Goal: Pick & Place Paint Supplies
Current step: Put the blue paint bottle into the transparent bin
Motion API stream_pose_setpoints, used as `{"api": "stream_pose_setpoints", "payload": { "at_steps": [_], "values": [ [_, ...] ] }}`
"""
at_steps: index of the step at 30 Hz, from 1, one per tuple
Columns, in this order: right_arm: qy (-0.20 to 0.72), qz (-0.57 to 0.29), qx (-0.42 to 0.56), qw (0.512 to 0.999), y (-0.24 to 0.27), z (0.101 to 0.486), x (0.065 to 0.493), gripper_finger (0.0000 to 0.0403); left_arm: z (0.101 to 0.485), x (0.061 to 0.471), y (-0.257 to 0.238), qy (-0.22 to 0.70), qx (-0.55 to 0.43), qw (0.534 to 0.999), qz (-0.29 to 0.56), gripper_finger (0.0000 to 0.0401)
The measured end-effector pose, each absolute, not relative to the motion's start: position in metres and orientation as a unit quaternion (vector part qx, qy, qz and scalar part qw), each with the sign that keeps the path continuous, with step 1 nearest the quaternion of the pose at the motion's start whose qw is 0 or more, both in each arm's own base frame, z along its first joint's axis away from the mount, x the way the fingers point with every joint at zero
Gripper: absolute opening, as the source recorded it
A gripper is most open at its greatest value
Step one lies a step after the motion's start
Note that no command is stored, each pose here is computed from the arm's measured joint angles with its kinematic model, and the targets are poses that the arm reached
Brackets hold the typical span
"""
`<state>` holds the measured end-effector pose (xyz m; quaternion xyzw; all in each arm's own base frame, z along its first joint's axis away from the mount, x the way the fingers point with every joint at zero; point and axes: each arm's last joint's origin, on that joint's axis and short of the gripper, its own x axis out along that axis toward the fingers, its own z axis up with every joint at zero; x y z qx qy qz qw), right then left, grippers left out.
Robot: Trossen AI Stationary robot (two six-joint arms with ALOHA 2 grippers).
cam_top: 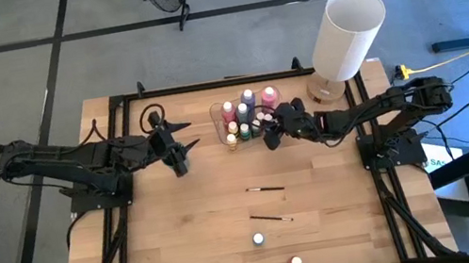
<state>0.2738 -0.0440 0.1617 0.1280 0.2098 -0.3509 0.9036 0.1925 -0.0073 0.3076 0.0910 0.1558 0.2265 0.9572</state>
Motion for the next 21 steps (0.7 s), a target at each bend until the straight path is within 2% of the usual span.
{"api": "stream_pose_setpoints", "payload": {
  "at_steps": [21],
  "values": [
    [0.226, -0.332, 0.126, 0.907, -0.0404, 0.1599, 0.2736, 0.0118, 0.3076, 0.1925, -0.0072, 0.156, 0.09, 0.957, 0.227, 0.0231]
  ]
}}
